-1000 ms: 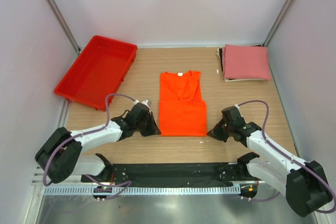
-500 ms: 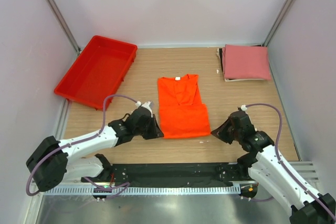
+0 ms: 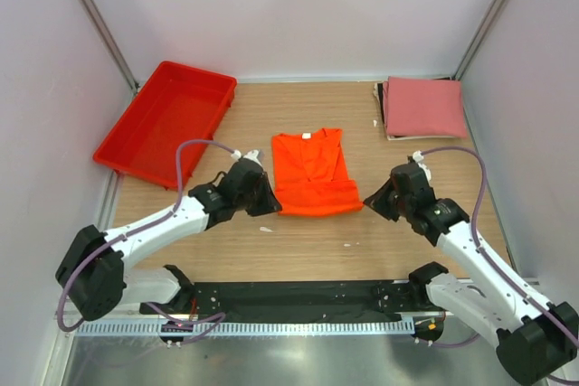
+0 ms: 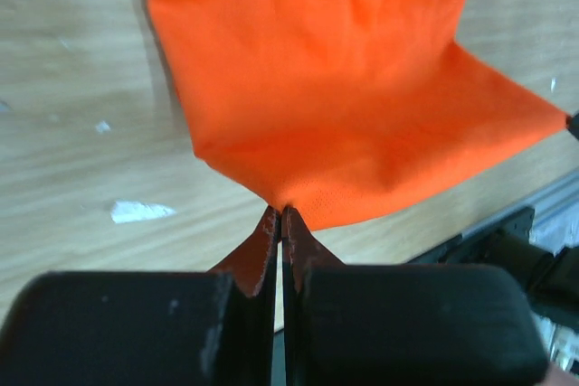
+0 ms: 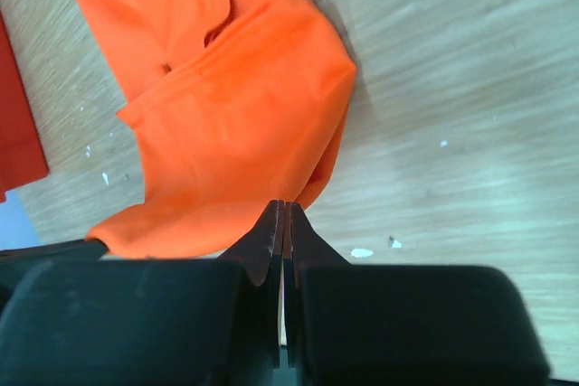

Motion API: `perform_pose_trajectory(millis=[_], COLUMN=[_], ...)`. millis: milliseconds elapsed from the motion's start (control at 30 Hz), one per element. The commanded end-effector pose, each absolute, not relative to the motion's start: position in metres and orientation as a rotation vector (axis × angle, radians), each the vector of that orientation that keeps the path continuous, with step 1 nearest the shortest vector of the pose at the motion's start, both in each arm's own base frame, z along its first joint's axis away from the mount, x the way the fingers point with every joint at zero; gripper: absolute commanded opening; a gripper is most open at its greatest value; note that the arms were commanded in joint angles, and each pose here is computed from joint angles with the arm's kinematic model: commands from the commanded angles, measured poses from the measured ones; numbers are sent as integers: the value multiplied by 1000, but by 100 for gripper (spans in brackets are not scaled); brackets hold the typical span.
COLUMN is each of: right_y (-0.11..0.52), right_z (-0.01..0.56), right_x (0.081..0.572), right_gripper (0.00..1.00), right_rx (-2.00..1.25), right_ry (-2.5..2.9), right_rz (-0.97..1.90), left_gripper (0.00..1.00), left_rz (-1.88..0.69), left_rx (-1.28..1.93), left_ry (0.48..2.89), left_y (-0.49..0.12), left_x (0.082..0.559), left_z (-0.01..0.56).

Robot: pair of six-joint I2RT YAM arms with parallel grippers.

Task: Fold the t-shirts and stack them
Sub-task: Fold the tshirt

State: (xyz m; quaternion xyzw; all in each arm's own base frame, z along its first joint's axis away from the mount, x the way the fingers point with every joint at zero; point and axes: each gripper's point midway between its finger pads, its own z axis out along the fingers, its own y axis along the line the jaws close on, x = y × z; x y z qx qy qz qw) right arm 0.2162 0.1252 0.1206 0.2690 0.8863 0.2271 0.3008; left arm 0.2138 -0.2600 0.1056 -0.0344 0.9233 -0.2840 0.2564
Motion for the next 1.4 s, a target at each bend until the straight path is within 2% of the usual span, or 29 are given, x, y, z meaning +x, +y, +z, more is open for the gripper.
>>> perform_pose_trajectory(millis=[0,300,467,700,833,1067,1167,1367], right_y=[125,142,141,135,134,141,144,143], right_z=[157,209,227,239,221,197,200,188], right_x=[253,329,365,424,462,518,539,578], right_gripper=[1,1,1,1,1,1,1,1], right_rx=[648,551,545,549,552,523,486,491], right_ry=[2215,2119,2084,2043,2045,2015,1974,1933], right_rz=[577,545,552,564,629,698,710,719], left_gripper=[0,0,0,0,0,0,0,0], left_rz=[-751,-753,-755,-795,-863,-1038,-1051,-1043], left_rx=[-94,-68,-88,-61,-79,-51,-39,-90], left_ry=[2463,2409,2336,2244,2239,2030,1940,1883], left_y=[-254,-257,-254,-262,-265,-280,-281,-276], left_x=[245,316,367,437,473,544,567,609], left_z=[124,160,190,200,177,178,186,159])
